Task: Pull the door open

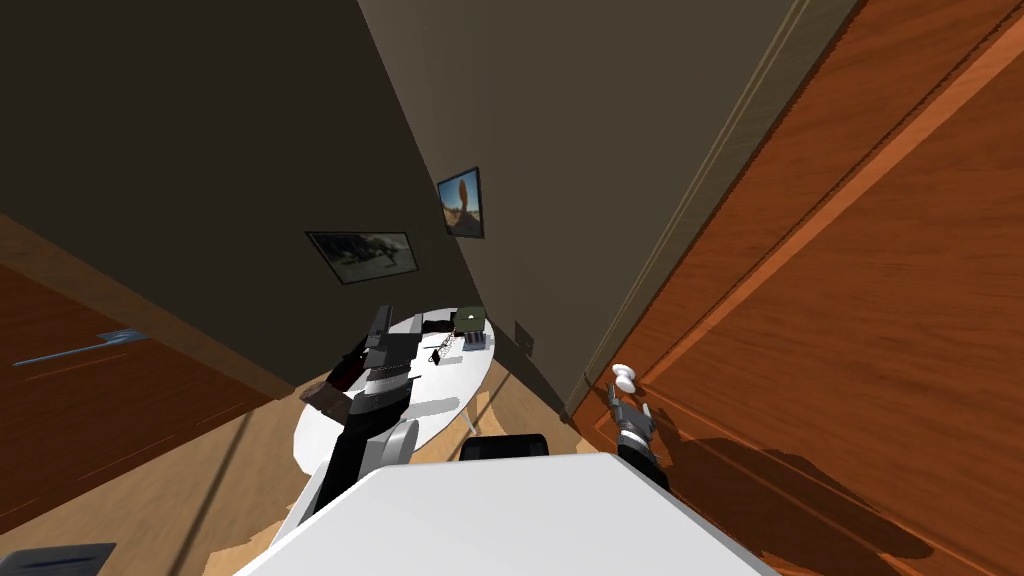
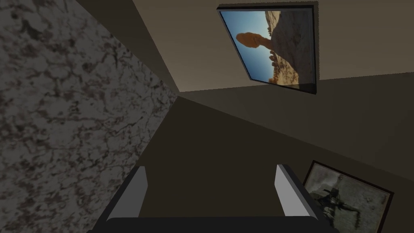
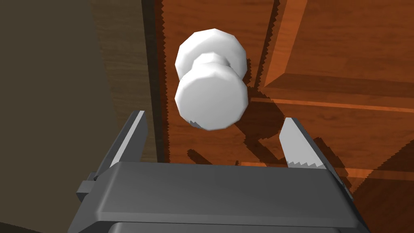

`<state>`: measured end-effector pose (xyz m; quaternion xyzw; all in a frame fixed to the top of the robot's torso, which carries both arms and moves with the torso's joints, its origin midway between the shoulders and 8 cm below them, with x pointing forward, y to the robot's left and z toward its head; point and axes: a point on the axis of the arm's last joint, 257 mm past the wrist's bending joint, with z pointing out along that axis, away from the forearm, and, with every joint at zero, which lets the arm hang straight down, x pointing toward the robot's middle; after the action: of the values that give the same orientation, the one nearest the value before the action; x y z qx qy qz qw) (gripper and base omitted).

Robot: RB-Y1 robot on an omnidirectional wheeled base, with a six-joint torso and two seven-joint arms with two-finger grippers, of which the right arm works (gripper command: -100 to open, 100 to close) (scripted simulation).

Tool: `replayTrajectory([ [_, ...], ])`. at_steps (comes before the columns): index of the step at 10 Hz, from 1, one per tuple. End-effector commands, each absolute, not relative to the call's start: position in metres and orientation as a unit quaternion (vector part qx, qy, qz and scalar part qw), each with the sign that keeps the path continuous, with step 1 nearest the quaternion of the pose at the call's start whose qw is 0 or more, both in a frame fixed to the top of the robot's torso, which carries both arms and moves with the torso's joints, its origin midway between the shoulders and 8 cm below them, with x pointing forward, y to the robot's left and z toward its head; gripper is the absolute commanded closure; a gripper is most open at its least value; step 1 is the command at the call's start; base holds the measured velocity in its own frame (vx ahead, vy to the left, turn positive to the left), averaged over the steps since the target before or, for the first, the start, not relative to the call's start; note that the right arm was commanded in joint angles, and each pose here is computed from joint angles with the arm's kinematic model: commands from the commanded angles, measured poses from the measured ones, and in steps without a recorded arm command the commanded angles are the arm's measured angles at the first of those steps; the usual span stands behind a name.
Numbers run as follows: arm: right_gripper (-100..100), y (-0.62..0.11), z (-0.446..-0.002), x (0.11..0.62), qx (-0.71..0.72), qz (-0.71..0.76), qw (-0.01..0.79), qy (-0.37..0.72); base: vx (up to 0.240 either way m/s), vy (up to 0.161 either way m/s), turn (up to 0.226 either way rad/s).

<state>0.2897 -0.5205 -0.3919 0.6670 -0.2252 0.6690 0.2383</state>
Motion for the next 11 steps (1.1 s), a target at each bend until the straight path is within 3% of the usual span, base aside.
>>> replayTrajectory([
  [1, -100, -0.524, -0.394, 0.288, 0.667, 0.669, 0.238, -0.225, 0.066, 0.003, -0.004],
  [11, -100, -0.557, -0.392, 0.267, 0.669, 0.669, 0.236, -0.224, 0.028, -0.008, 0.019],
])
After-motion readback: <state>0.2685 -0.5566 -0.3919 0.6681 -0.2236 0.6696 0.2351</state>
